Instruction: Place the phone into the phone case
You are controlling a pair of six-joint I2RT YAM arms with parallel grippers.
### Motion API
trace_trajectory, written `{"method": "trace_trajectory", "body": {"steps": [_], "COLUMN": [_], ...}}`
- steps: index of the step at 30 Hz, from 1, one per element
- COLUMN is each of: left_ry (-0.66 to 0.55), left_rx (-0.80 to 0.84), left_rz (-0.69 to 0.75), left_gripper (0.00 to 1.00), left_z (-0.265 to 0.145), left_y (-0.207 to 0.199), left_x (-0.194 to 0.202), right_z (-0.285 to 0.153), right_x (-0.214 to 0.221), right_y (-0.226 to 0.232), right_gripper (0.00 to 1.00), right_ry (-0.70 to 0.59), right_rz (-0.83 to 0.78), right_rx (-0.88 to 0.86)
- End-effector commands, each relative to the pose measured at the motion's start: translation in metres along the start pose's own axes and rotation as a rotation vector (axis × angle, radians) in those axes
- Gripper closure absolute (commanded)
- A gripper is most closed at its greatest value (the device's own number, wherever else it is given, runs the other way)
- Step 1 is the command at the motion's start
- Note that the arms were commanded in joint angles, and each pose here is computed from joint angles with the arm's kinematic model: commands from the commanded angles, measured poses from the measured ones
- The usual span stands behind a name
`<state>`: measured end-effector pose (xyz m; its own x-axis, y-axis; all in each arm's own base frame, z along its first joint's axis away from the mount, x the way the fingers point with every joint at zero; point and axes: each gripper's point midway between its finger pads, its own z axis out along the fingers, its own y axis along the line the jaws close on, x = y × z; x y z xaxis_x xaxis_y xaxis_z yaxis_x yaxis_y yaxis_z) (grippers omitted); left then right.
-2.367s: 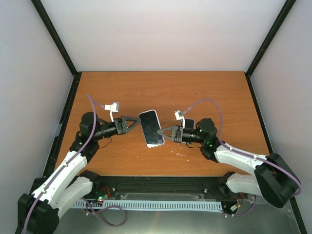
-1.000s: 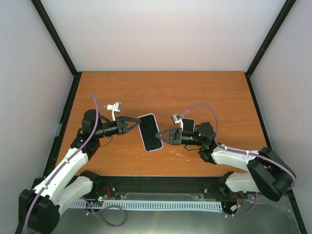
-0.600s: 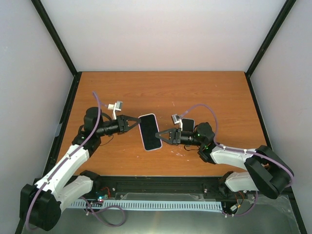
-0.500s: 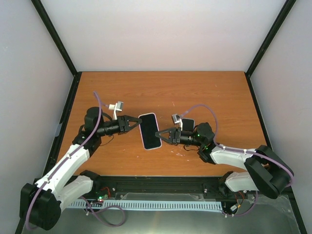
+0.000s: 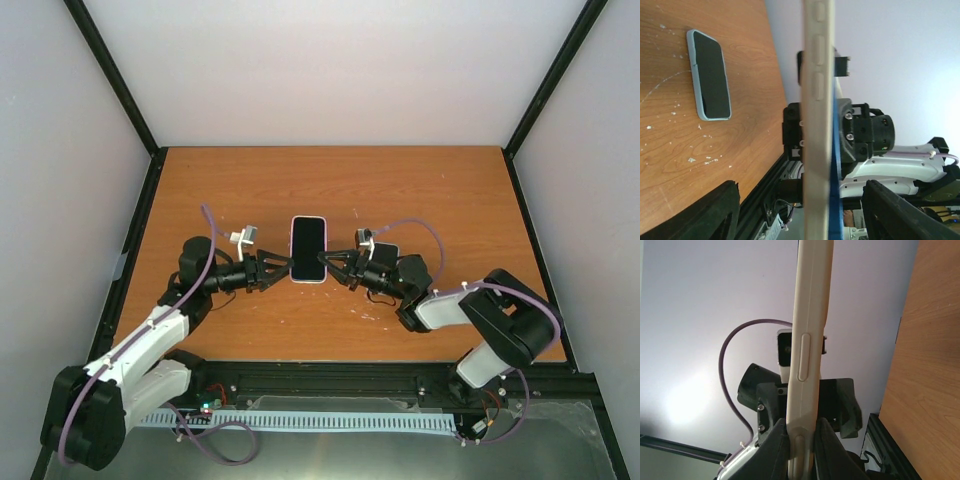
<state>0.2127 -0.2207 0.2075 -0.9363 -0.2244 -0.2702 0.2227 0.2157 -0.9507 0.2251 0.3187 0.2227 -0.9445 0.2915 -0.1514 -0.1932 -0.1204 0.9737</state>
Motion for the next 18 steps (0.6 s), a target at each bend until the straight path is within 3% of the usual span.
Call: {"method": "trace_trajectory", "body": {"steps": [1,3,5,10,16,18], "left_ry": [0.009,0.015,0.017,0.014,0.009,0.006], "left_rx": [0.073,0.074,0.077,0.038,-0.010,-0.010], "left_rz": [0.063,0.059,0.061,0.058,0.068,0.071], "left_gripper": [0.32,0.34,0.43,0.76,0.99,1.00], "left_z": [0.001,0.003,0.004,0.007,0.007,0.006], "left_y": [-0.020,-0.018,-0.018,-0.015,-0.013,-0.013], "left_x": [-0.003,-0.003,-0.005,-0.010,-0.014,-0.015], "right_z": [0.001,0.001,0.002,0.003,0.003,0.003], "right_x": [-0.004,-0.004,-0.004,-0.003,0.000,0.002], "right_y": [0.034,0.031,0.029,0.024,0.016,0.015], "right_gripper": [0.97,0.96,0.95,0.92,0.81,0.76], "right_ry": [-0.025,-0.026,-0.023,-0.016,-0.004,0.004], "right_rz": [-0.044,-0.043,-0.037,-0.029,-0.041,-0.049], "right_rx": [-0.153,-0.153,-0.151,-0.139,-0.104,-0.097]}}
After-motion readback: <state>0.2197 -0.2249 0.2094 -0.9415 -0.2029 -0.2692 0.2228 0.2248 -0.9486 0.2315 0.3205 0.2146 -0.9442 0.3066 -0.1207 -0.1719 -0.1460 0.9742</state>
